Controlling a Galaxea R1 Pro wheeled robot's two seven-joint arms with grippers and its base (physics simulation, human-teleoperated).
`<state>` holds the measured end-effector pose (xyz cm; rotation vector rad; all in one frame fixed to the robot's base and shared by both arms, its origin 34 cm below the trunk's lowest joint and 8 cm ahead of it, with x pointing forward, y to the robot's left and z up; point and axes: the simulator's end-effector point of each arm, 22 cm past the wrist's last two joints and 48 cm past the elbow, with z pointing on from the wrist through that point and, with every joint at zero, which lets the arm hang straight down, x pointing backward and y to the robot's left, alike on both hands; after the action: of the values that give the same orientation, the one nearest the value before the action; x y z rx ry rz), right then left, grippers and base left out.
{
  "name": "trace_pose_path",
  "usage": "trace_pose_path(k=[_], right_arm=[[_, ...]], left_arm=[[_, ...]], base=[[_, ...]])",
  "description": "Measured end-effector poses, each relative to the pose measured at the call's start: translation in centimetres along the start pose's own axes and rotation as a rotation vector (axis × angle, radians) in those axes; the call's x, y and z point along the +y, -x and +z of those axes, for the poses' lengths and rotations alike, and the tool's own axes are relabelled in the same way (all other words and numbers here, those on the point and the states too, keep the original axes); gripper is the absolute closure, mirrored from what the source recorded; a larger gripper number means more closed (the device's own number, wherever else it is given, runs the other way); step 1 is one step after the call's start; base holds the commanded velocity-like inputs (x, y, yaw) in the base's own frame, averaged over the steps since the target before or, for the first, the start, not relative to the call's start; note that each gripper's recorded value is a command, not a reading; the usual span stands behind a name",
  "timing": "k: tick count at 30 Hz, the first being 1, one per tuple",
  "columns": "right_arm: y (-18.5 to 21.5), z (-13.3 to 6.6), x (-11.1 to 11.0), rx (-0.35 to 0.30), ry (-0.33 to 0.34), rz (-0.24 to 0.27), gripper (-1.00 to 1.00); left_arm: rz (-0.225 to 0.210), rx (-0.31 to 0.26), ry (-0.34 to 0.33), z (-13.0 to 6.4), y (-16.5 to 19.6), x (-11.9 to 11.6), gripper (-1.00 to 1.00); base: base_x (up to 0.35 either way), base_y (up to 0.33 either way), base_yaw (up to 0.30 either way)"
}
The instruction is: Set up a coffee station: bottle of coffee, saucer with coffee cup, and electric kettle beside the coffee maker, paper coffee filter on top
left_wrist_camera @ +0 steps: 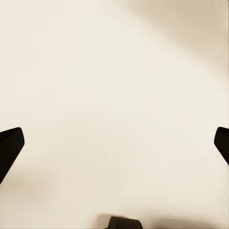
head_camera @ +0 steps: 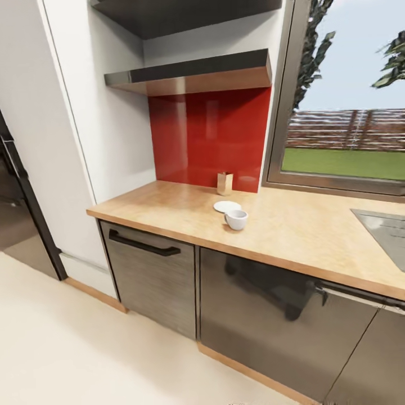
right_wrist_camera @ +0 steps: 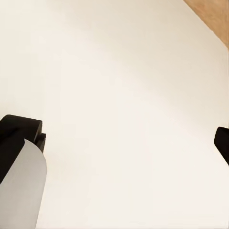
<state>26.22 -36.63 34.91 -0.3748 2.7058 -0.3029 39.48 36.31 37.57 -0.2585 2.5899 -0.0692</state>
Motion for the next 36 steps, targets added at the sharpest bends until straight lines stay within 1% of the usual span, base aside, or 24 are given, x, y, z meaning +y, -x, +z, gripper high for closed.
trace_pose_path(k=[4,8,24,36], right_arm=[[0.0,0.0,-0.01,0.0,0.0,0.0,-1.0],[0.02,0.0,-0.02,-0.001,-0.001,0.001,-1.0],[0.03,0.0,-0.04,-0.001,-0.002,0.002,-1.0],[0.25,0.01,-0.06,-0.007,-0.002,0.0,-1.0]], left_arm=[[0.0,0.0,0.0,0.0,0.0,0.0,-1.0],[0.0,0.0,0.0,0.0,0.01,0.01,-1.0],[0.0,-0.001,0.0,0.0,0.01,0.01,-1.0],[0.0,-0.006,-0.001,-0.04,0.24,-0.05,-1.0]], base=[[0.0,0.0,-0.245],[0.0,0.141,-0.094],[0.0,0.277,-0.026],[0.0,0.04,-0.213]])
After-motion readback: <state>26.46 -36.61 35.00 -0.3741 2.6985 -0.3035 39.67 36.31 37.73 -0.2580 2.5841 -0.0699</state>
